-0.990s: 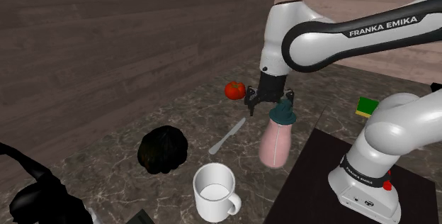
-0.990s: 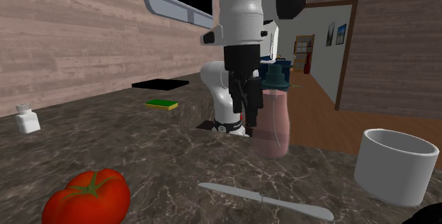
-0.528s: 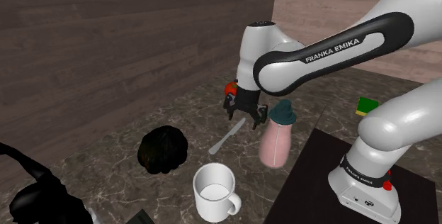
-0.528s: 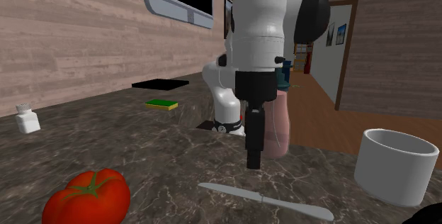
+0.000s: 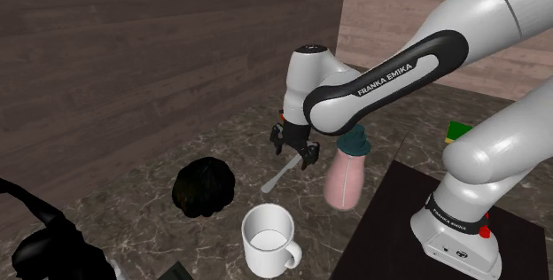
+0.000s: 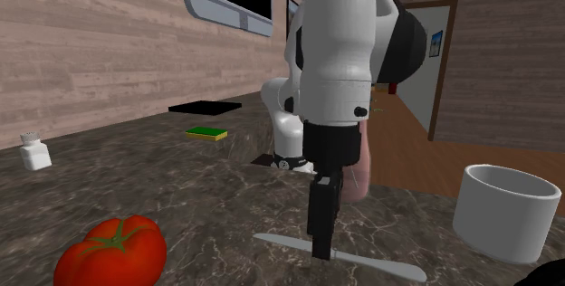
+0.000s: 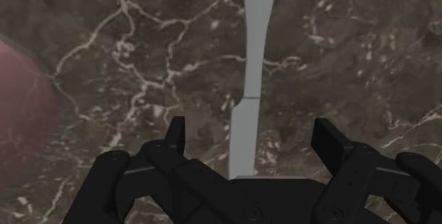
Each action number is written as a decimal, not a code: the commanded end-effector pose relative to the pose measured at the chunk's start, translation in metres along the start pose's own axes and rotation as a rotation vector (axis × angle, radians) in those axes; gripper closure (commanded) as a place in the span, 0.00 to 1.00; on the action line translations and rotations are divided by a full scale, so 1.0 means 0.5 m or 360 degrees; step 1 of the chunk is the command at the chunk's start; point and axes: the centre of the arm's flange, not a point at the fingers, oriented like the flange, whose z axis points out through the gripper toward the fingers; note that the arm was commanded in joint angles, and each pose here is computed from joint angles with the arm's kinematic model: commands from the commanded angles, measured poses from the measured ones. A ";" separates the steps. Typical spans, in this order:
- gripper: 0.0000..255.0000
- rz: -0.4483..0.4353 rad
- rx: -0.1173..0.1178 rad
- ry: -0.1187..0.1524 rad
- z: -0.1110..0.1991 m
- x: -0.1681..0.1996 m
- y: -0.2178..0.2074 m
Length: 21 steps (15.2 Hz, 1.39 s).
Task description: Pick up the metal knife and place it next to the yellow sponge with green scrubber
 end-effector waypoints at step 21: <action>1.00 0.0001 0.0001 0.0000 0.006 0.000 0.000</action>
